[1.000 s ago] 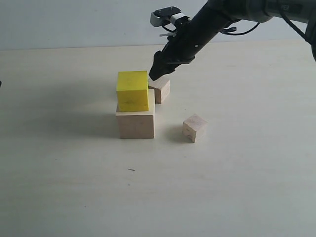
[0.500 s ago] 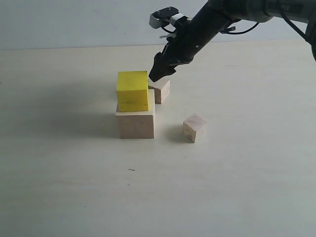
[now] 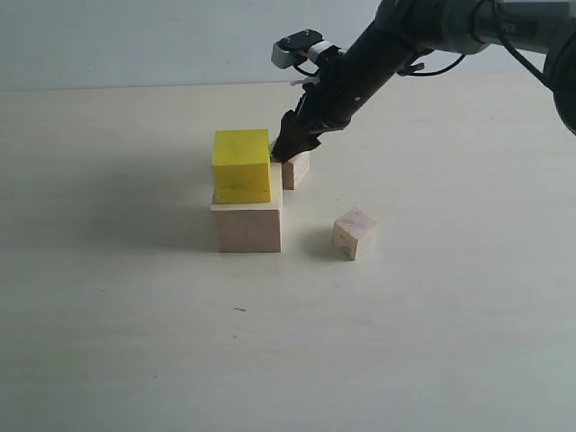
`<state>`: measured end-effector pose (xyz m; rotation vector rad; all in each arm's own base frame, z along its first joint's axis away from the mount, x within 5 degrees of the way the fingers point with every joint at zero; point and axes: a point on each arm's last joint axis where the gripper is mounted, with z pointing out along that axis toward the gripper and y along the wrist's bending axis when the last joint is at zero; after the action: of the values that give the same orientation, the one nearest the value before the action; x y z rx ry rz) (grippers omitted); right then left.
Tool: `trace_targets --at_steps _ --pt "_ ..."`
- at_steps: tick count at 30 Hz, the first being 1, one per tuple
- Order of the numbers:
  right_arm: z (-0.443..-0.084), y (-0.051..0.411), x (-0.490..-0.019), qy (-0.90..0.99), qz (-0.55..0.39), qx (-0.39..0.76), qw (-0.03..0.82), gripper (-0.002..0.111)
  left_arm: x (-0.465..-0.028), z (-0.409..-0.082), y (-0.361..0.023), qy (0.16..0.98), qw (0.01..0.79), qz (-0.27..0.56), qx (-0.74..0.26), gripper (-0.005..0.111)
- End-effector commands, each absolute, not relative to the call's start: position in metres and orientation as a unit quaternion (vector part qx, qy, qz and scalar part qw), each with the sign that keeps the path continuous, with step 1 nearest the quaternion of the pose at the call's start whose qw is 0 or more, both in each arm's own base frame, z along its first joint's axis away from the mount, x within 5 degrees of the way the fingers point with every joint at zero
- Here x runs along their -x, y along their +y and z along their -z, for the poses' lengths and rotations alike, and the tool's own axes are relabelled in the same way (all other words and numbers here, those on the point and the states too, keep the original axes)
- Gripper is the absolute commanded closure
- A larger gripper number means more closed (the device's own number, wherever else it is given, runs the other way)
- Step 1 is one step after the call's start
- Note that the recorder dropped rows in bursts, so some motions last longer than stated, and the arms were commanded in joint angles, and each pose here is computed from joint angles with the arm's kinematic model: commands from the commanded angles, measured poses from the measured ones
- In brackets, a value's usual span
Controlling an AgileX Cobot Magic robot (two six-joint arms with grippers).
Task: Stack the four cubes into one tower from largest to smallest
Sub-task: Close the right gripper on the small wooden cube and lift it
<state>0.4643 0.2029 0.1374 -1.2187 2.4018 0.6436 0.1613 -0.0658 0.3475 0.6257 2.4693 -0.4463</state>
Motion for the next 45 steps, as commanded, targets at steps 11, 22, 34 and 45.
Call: trace_targets --at_steps 11,22,34,45 --pt "-0.120 0.204 -0.466 0.855 -0.229 0.428 0.181 0.036 -0.161 -0.347 -0.064 0.918 0.277 0.158 -0.235 0.081" --pt "-0.117 0.203 -0.470 0.857 -0.222 0.423 0.191 0.049 -0.161 -0.347 -0.064 0.918 0.277 0.158 -0.236 0.081" --pt "-0.120 0.201 -0.465 0.857 -0.220 0.435 0.167 0.108 -0.161 -0.347 -0.064 0.918 0.275 0.158 -0.237 0.081" --pt "-0.170 0.180 -0.465 0.870 -0.153 0.432 0.184 0.108 -0.161 -0.347 -0.064 0.918 0.275 0.160 -0.236 0.081"
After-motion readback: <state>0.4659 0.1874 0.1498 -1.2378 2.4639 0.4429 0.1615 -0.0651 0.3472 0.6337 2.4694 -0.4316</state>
